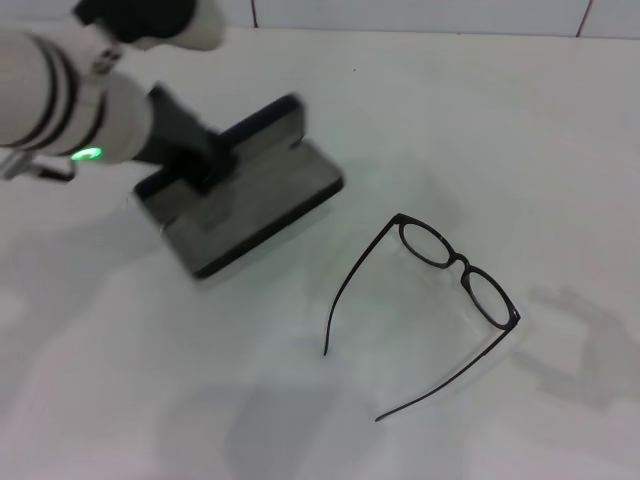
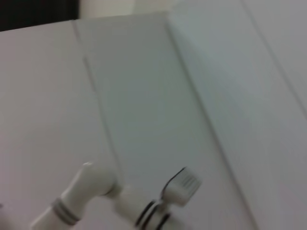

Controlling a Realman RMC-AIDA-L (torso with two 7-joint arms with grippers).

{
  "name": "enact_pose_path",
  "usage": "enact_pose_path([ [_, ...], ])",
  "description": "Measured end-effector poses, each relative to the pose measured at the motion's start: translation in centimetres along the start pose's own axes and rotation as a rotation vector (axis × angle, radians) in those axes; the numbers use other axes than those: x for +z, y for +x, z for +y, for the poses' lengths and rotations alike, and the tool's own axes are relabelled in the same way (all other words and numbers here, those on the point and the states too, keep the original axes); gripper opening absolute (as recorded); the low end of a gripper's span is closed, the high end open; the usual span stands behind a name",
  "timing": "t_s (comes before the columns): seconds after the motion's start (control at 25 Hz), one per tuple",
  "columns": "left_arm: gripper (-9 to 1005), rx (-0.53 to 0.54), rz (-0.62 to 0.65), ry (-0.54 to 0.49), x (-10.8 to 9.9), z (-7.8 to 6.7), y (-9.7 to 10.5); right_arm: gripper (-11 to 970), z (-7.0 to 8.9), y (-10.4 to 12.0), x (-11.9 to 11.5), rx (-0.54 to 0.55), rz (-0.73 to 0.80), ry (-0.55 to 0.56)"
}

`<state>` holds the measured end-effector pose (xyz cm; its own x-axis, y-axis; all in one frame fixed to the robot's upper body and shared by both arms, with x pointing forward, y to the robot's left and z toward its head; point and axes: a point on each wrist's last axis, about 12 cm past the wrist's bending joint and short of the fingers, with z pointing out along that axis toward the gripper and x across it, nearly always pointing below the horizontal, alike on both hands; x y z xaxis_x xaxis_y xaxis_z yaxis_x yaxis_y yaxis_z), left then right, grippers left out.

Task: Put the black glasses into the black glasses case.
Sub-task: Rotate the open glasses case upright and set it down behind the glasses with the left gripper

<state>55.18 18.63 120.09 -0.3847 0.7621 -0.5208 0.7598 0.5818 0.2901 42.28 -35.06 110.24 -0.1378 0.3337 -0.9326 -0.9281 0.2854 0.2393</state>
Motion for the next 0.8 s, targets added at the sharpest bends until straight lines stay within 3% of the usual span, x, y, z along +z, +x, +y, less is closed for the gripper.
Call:
enact_pose_path([
  [0.12,208,0.111,-0.048,-0.03,0.5,-0.9,-1.6,869,0.6,0.2,-0.3,0.021,0.044,-0.041],
  [0.4,212,0.397,-0.155,-0.091,4.6,-3.7,-5.4,869,1.5,1.8,0.2,0.096,0.117,-0.108],
  [0.8,217,0.568,-0.154,-0.05,8.6,-6.5,-6.4,870,1.4,2.0,0.6,0.1,0.115,-0.112],
])
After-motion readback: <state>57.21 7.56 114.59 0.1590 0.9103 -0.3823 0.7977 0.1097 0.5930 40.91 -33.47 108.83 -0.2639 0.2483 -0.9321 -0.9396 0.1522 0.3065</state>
